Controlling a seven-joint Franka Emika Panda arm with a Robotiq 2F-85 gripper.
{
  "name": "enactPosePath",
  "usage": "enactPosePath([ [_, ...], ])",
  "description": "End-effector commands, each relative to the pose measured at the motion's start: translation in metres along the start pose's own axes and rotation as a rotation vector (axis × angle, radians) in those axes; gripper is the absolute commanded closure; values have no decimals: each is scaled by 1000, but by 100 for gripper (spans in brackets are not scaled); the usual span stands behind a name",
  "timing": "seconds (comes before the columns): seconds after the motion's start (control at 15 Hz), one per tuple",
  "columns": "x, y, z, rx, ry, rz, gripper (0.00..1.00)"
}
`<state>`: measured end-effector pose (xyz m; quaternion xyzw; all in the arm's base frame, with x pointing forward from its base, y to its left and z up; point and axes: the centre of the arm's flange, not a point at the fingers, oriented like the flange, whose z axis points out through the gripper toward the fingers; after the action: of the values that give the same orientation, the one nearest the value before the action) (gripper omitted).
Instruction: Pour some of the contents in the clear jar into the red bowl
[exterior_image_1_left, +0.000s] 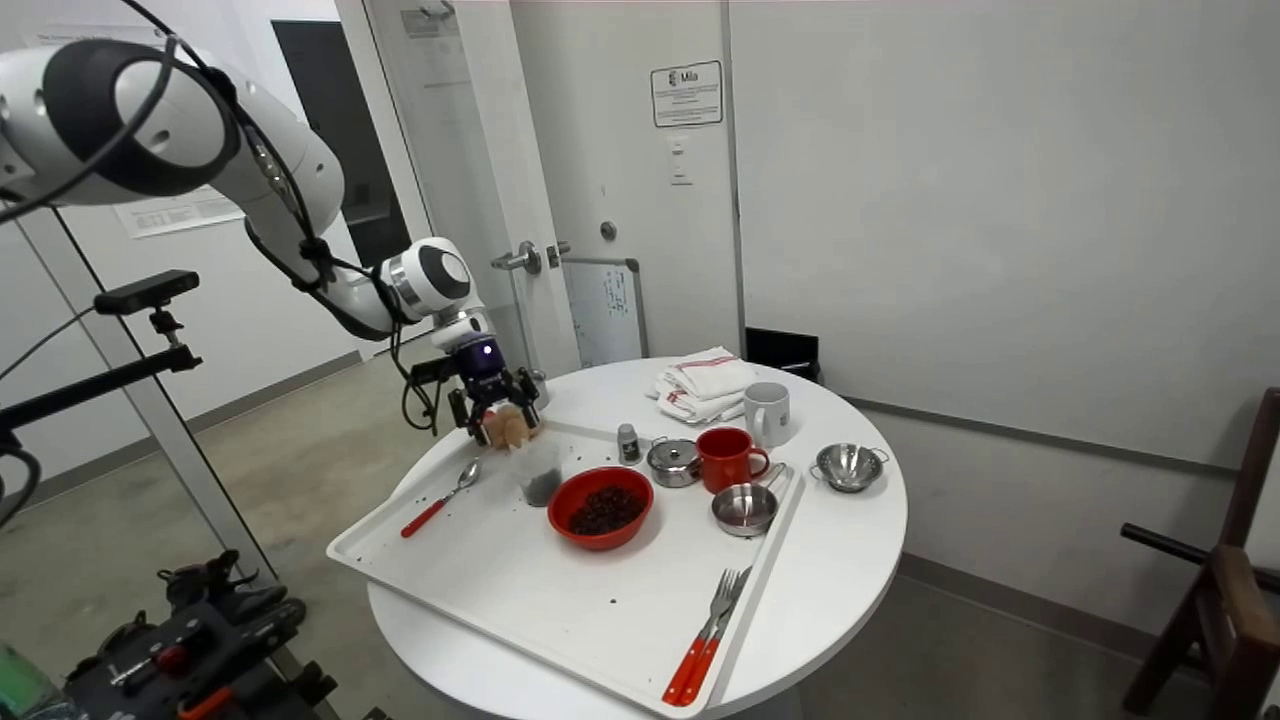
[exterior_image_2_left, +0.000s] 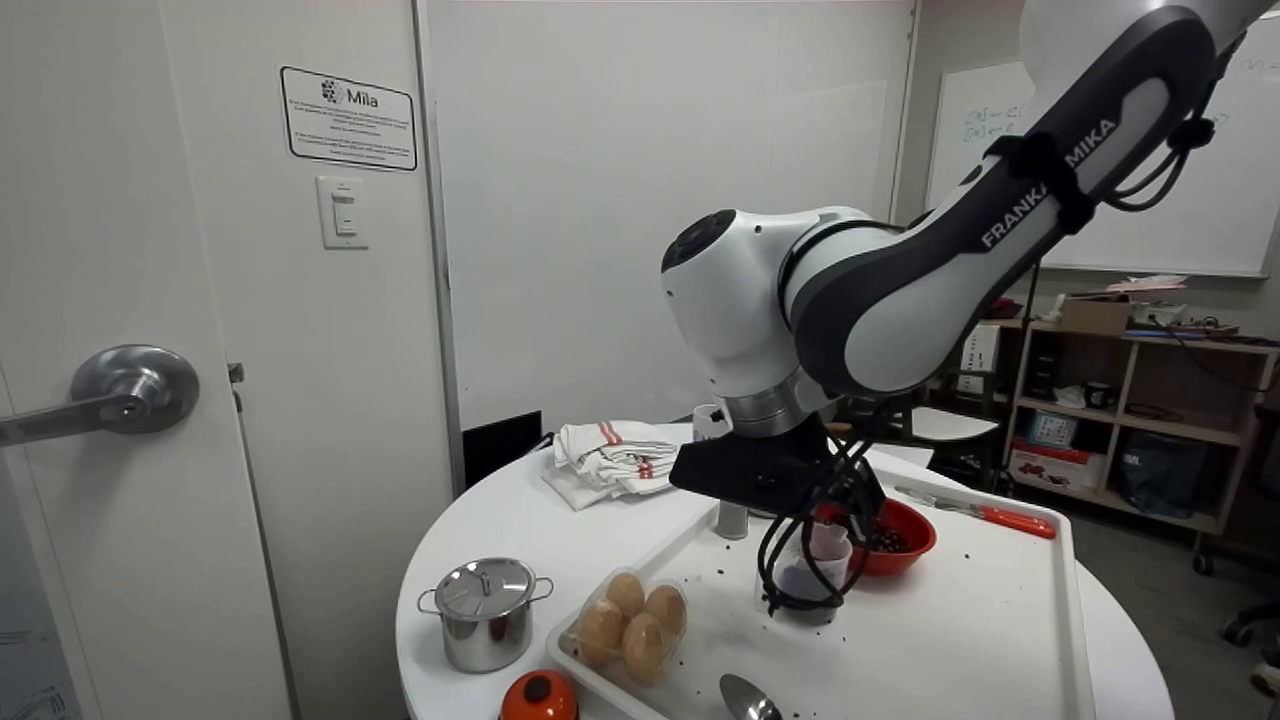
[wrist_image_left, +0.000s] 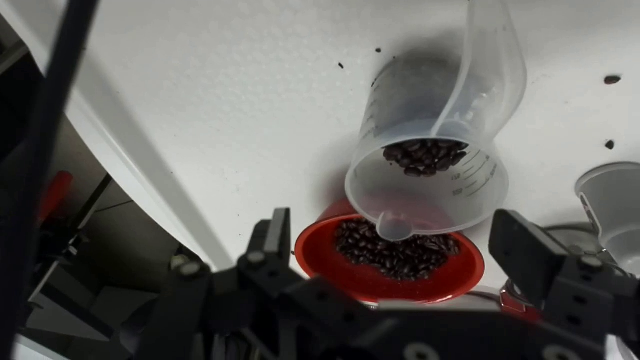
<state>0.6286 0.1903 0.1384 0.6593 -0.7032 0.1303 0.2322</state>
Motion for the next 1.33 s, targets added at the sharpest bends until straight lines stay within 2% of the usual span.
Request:
enactPosePath([
  [0.0,-3,-9,-1,3,42,61,0],
  [0.13,6,-10,-3,-34,13,109,0],
  [0.2,10,-7,-6,-37,-20,83,0],
  [0.27,5,-3,0,-15,12,67,0],
  [0.6,7,-4,0,-25,-3,79,0],
  [0.67,9,4,-2,-10,-55,-55,0],
  [0.93,-5,5,2,43,-162,-218,0],
  [1.13,-12,1,7,67,-286,-289,0],
  [1.27,-15,-4,12,67,-385,-260,0],
])
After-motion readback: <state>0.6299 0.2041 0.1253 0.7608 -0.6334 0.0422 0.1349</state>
